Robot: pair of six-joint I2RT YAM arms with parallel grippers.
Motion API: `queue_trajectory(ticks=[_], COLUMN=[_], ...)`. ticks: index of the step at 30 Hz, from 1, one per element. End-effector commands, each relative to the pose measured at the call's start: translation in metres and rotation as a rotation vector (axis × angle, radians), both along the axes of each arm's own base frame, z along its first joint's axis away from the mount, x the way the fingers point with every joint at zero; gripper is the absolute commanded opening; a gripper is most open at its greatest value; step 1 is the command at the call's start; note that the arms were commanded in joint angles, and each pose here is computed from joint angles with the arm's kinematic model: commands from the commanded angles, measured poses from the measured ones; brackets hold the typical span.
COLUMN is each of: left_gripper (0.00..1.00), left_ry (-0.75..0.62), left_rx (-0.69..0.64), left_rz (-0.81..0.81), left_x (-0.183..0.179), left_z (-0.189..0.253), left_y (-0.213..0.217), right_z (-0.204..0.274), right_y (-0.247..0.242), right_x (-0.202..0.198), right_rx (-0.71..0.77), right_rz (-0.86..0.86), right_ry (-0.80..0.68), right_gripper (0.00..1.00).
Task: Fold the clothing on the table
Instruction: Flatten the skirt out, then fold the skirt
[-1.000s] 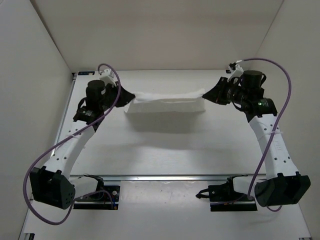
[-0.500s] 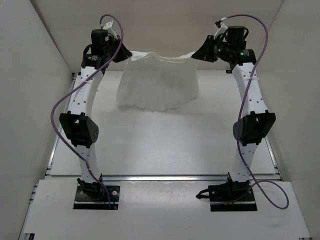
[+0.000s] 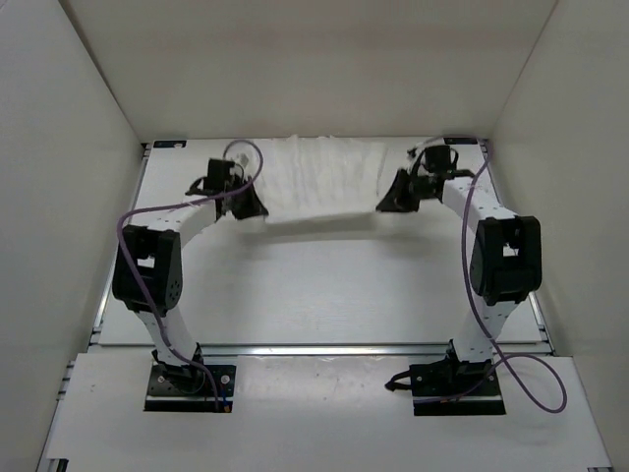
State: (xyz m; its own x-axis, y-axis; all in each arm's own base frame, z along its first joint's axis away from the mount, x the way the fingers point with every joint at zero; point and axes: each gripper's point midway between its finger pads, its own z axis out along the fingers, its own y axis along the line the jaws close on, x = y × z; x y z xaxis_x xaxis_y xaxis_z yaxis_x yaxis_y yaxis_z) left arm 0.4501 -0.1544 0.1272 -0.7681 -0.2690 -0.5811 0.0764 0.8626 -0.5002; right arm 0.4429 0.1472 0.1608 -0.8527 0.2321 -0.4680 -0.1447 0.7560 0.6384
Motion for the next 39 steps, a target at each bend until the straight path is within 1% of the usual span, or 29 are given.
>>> queue_trajectory(ticks=[1, 2, 4, 5, 6, 7, 9, 11, 12, 14, 18, 19, 20, 24, 26, 27, 30, 32, 33, 34, 36, 37, 38, 39], left_gripper=[0.0, 0.0, 0.0, 0.0, 0.0, 0.0, 0.0, 0.0, 0.0, 0.0, 0.0, 0.0, 0.0, 0.0, 0.0, 0.0, 0.0, 0.0, 0.0, 0.0, 0.0, 0.0, 0.0, 0.0], left_ry=[0.048, 0.079, 0.132, 0.136, 0.171, 0.17, 0.191, 0.184, 0.211, 0.178, 0.134, 0.122, 0.099, 0.042, 0.034, 0.047, 0.03, 0.002, -0.01, -0.031, -0.048, -0.051, -0.084, -0.077], left_rx=[0.015, 0.009, 0.013, 0.025, 0.048, 0.053, 0.066, 0.087, 0.104, 0.084, 0.053, 0.057, 0.042, 0.022, 0.017, 0.012, -0.015, -0.029, -0.024, -0.022, -0.028, -0.022, -0.023, -0.018], left_rz=[0.017, 0.016, 0.012, 0.017, -0.004, 0.0, -0.015, -0.048, -0.051, -0.062, -0.022, -0.016, -0.003, 0.013, -0.012, -0.022, -0.039, -0.039, -0.02, -0.011, -0.009, -0.006, -0.005, -0.007], left_x=[-0.044, -0.057, -0.092, -0.098, -0.125, -0.125, -0.146, -0.168, -0.182, -0.199, -0.229, -0.231, -0.235, -0.243, -0.247, -0.252, -0.253, -0.249, -0.245, -0.237, -0.225, -0.214, -0.204, -0.196], left_z=[-0.045, -0.056, -0.083, -0.087, -0.097, -0.098, -0.1, -0.097, -0.104, -0.094, -0.08, -0.077, -0.068, -0.037, -0.026, -0.023, -0.008, 0.007, 0.013, 0.02, 0.029, 0.033, 0.044, 0.042], left_y=[0.009, 0.007, 0.009, 0.01, 0.008, 0.009, 0.005, -0.002, 0.001, -0.002, 0.012, 0.015, 0.018, 0.025, 0.024, 0.022, 0.02, 0.018, 0.021, 0.022, 0.023, 0.023, 0.023, 0.021], right_z=[-0.054, -0.056, -0.09, -0.097, -0.106, -0.101, -0.116, -0.106, -0.11, -0.1, -0.092, -0.085, -0.086, -0.067, -0.045, -0.036, -0.016, 0.006, 0.009, 0.021, 0.033, 0.049, 0.057, 0.063], right_y=[-0.008, -0.011, -0.011, -0.011, -0.013, -0.015, -0.016, -0.016, -0.015, -0.017, -0.024, -0.023, -0.026, -0.031, -0.033, -0.034, -0.039, -0.042, -0.044, -0.045, -0.044, -0.041, -0.04, -0.04], right_x=[-0.046, -0.055, -0.097, -0.115, -0.14, -0.138, -0.172, -0.185, -0.199, -0.211, -0.232, -0.234, -0.243, -0.266, -0.273, -0.279, -0.295, -0.292, -0.29, -0.285, -0.272, -0.262, -0.248, -0.241], right_rx=[-0.064, -0.085, -0.126, -0.142, -0.17, -0.179, -0.207, -0.183, -0.186, -0.172, -0.171, -0.167, -0.184, -0.163, -0.132, -0.123, -0.127, -0.118, -0.118, -0.12, -0.133, -0.13, -0.136, -0.134], right_rz=[-0.067, -0.084, -0.095, -0.098, -0.108, -0.119, -0.113, -0.121, -0.113, -0.127, -0.123, -0.114, -0.12, -0.139, -0.145, -0.153, -0.147, -0.15, -0.153, -0.15, -0.149, -0.143, -0.143, -0.147], right_ry=[0.107, 0.106, 0.204, 0.226, 0.26, 0.237, 0.291, 0.265, 0.285, 0.258, 0.251, 0.221, 0.241, 0.21, 0.148, 0.148, 0.148, 0.103, 0.106, 0.071, 0.058, 0.007, -0.022, -0.042], right_gripper=[0.0, 0.0, 0.0, 0.0, 0.0, 0.0, 0.0, 0.0, 0.0, 0.0, 0.0, 0.0, 0.0, 0.0, 0.0, 0.0, 0.0, 0.0, 0.0, 0.0, 0.0, 0.0, 0.0, 0.0])
